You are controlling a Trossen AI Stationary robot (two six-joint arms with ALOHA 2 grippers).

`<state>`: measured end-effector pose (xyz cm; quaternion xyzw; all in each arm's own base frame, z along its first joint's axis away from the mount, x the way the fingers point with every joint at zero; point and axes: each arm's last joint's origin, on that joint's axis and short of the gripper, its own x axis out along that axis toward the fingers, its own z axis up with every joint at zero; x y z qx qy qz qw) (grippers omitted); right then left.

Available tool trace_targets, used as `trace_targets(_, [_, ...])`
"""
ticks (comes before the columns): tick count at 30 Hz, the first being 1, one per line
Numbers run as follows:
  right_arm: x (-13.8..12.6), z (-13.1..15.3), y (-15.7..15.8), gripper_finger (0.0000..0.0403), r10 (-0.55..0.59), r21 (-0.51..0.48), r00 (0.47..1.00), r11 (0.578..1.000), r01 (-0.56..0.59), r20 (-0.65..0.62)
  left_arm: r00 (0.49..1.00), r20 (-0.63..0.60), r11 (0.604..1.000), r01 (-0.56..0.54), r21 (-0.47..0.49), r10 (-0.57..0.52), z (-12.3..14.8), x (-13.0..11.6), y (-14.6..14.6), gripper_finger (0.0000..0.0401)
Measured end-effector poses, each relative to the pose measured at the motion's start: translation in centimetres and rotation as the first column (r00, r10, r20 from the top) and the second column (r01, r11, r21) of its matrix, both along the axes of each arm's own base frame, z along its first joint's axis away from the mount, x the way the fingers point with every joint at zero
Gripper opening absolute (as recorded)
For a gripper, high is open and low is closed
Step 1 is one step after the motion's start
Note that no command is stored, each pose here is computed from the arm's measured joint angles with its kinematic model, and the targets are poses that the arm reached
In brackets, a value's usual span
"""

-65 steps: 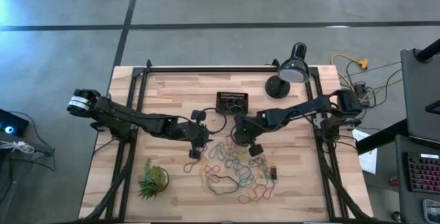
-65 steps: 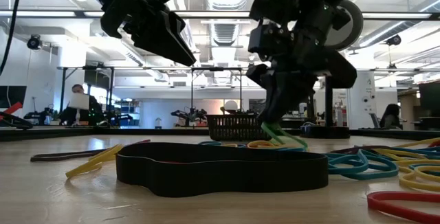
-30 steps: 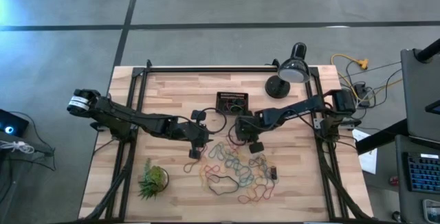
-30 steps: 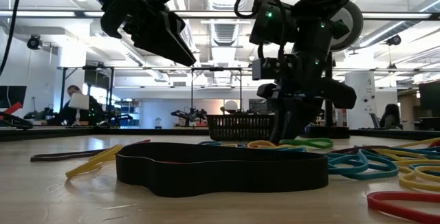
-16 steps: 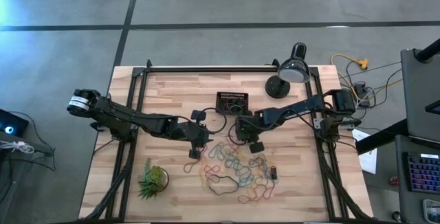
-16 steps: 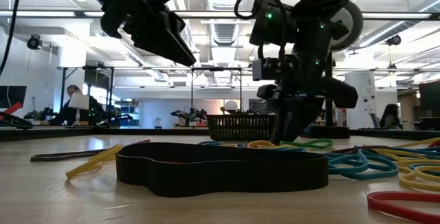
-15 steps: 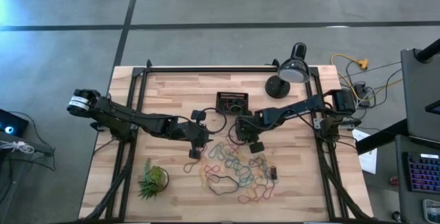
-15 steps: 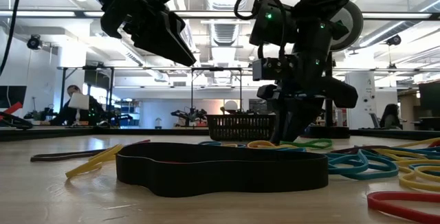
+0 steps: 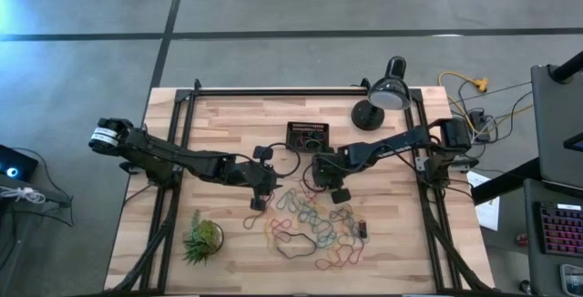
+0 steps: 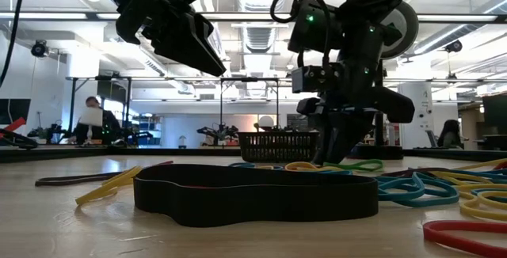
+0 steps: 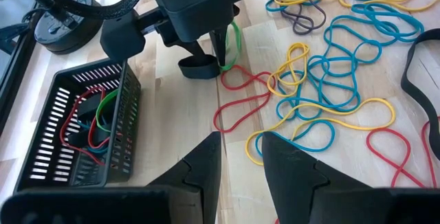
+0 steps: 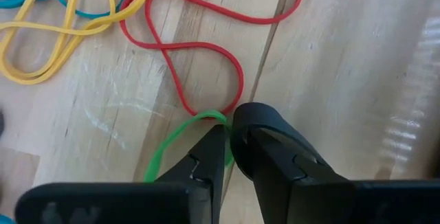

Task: Pick and place rubber bands into bin
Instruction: Put the black rubber band into the basket

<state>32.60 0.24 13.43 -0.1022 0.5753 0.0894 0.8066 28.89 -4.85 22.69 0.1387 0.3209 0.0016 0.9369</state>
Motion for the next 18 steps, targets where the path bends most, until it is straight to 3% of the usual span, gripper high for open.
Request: trace_targets(18, [-0.05,0.62,0.01,0.0058,0.001,0.002,1.000,1.000,-0.001,0.016,1.000,0.000,1.000,0.001,0.001,-0.001,0.00,0.00,0.00,0.0091])
